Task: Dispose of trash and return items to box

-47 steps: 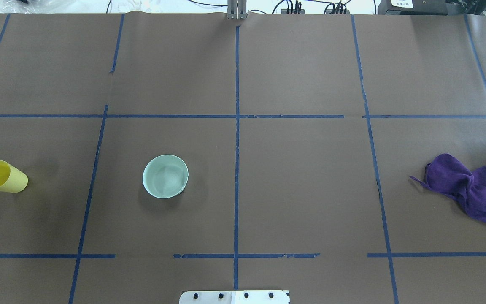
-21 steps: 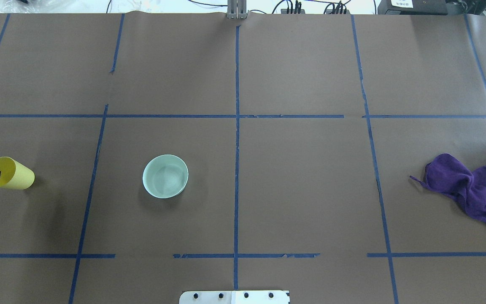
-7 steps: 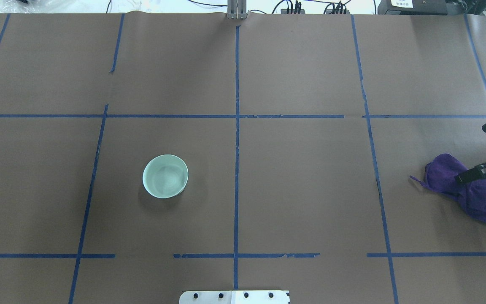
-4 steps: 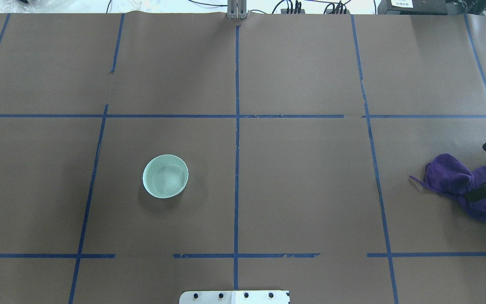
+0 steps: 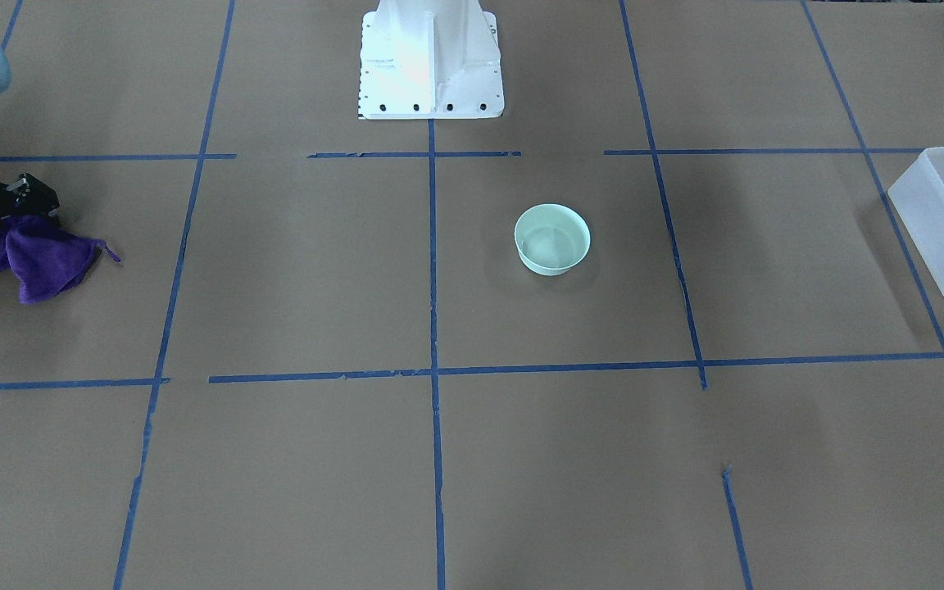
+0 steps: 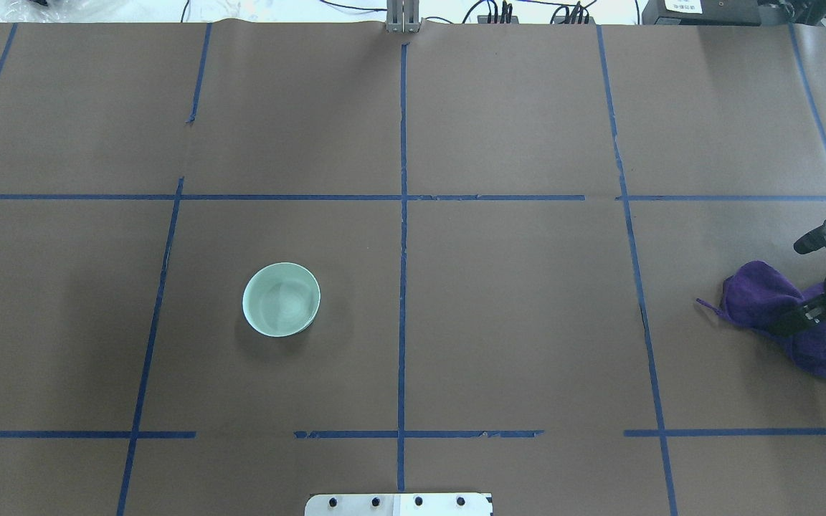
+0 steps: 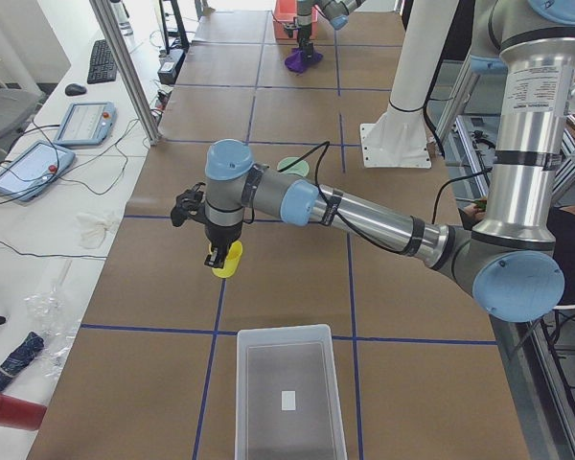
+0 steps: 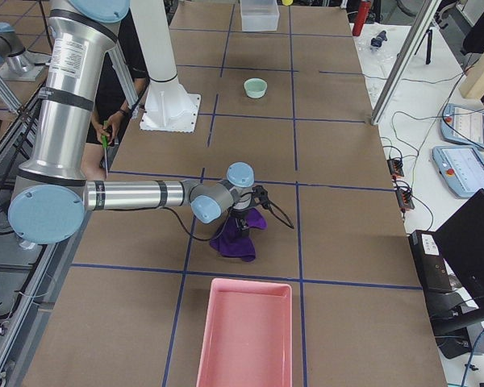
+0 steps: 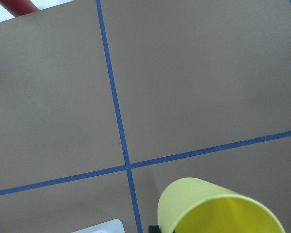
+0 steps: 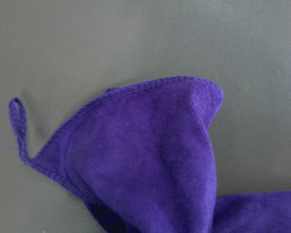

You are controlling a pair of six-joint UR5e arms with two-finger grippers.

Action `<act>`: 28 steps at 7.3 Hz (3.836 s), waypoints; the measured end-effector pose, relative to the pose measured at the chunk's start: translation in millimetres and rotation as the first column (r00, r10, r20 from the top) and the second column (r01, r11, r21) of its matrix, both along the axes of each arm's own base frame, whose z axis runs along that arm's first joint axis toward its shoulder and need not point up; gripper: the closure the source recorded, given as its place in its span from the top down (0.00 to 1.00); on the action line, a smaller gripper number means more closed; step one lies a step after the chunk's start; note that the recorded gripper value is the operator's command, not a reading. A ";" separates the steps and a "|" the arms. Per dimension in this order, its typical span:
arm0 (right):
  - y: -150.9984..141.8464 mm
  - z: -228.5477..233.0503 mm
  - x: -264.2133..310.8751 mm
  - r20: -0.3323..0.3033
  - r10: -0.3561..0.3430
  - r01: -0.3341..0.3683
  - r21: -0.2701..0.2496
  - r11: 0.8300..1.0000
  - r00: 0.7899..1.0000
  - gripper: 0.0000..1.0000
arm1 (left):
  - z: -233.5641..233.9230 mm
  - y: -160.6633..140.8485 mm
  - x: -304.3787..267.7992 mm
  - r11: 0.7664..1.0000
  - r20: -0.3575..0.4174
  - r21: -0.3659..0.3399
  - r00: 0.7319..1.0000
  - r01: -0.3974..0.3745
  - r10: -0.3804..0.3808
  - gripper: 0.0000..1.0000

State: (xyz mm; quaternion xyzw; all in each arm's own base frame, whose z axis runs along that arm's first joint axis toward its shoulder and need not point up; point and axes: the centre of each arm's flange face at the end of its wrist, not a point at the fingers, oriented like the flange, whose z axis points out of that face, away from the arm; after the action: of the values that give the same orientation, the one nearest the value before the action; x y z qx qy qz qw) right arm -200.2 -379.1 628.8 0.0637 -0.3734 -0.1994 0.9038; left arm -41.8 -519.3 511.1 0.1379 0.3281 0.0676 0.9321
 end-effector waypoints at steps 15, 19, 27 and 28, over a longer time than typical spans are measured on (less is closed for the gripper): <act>-58.6 -169.1 209.5 0.202 0.393 -0.383 -0.089 0.920 0.897 0.00 | 221.3 43.2 -36.8 0.981 0.035 -0.180 0.996 -0.075 0.082 0.00; -57.8 -150.8 268.2 0.091 0.332 -0.340 0.093 0.936 0.939 0.00 | 259.0 90.7 -0.9 0.968 -0.129 -0.195 0.982 -0.161 0.137 0.44; -56.8 -100.4 374.6 -0.250 0.212 -0.134 0.296 0.946 0.945 0.00 | 126.6 48.3 5.5 0.990 -0.130 -0.021 0.982 -0.138 0.134 1.00; -59.8 -70.3 380.0 -0.268 0.178 -0.107 0.259 0.960 0.947 0.00 | 84.4 42.2 2.7 0.996 -0.136 -0.003 0.987 -0.091 0.089 1.00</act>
State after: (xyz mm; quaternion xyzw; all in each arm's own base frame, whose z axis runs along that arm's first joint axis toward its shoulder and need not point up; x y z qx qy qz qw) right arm 179.9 -438.9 558.5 0.1700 -0.2048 -0.1840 0.9462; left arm -39.1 -477.1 595.5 0.1229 0.3970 0.0987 0.9042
